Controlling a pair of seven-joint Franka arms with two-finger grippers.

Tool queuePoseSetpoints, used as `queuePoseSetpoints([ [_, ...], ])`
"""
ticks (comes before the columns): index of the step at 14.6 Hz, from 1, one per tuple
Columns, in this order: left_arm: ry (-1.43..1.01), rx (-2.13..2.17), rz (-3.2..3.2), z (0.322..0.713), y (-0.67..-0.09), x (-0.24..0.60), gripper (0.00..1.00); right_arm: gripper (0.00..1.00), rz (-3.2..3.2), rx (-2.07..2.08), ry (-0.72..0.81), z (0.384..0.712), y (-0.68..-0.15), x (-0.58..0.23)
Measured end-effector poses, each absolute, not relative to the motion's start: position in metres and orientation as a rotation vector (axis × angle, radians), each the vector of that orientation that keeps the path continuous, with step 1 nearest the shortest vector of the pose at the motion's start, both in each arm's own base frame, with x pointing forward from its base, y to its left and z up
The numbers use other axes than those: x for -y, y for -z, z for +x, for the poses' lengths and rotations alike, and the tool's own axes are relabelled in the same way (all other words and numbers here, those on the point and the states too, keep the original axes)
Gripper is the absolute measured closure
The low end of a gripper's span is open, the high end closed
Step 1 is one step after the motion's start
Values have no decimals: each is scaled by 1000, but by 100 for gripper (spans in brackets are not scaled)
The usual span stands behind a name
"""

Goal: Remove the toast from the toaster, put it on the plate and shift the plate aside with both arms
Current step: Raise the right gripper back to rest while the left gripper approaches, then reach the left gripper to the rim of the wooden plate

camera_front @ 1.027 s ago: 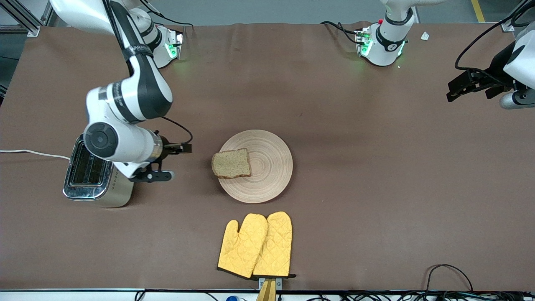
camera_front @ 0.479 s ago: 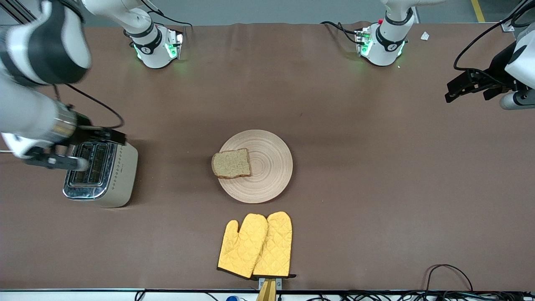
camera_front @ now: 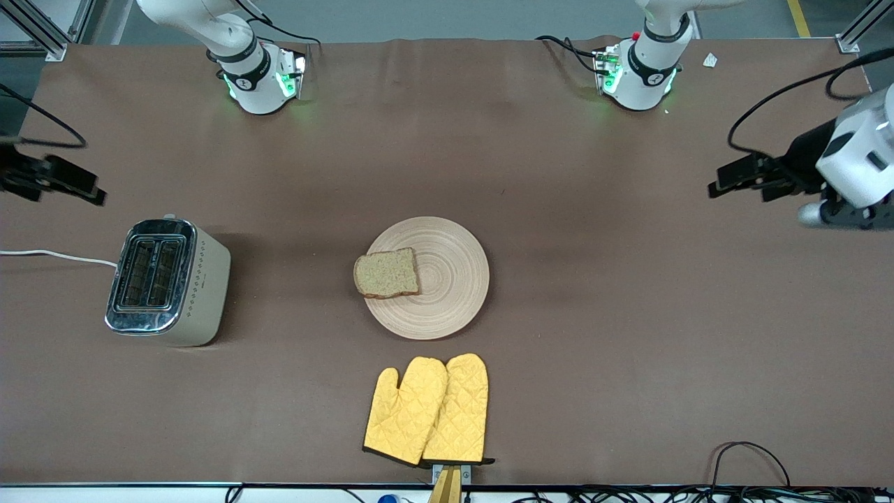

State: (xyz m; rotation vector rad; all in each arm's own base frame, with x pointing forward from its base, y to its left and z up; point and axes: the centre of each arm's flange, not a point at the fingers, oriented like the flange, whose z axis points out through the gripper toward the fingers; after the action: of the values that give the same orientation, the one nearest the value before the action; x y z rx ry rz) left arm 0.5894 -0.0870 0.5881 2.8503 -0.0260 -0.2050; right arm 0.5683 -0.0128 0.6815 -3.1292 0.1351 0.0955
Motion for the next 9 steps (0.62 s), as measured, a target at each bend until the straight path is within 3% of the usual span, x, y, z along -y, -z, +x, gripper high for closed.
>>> queuePoseSetpoints([
  [5, 245, 59, 2753, 621, -529, 119, 0, 0, -3086, -138, -72, 531, -681, 39],
  [9, 281, 138, 2544, 643, -475, 135, 0, 0, -3082, -167, -80, 520, -666, 26],
])
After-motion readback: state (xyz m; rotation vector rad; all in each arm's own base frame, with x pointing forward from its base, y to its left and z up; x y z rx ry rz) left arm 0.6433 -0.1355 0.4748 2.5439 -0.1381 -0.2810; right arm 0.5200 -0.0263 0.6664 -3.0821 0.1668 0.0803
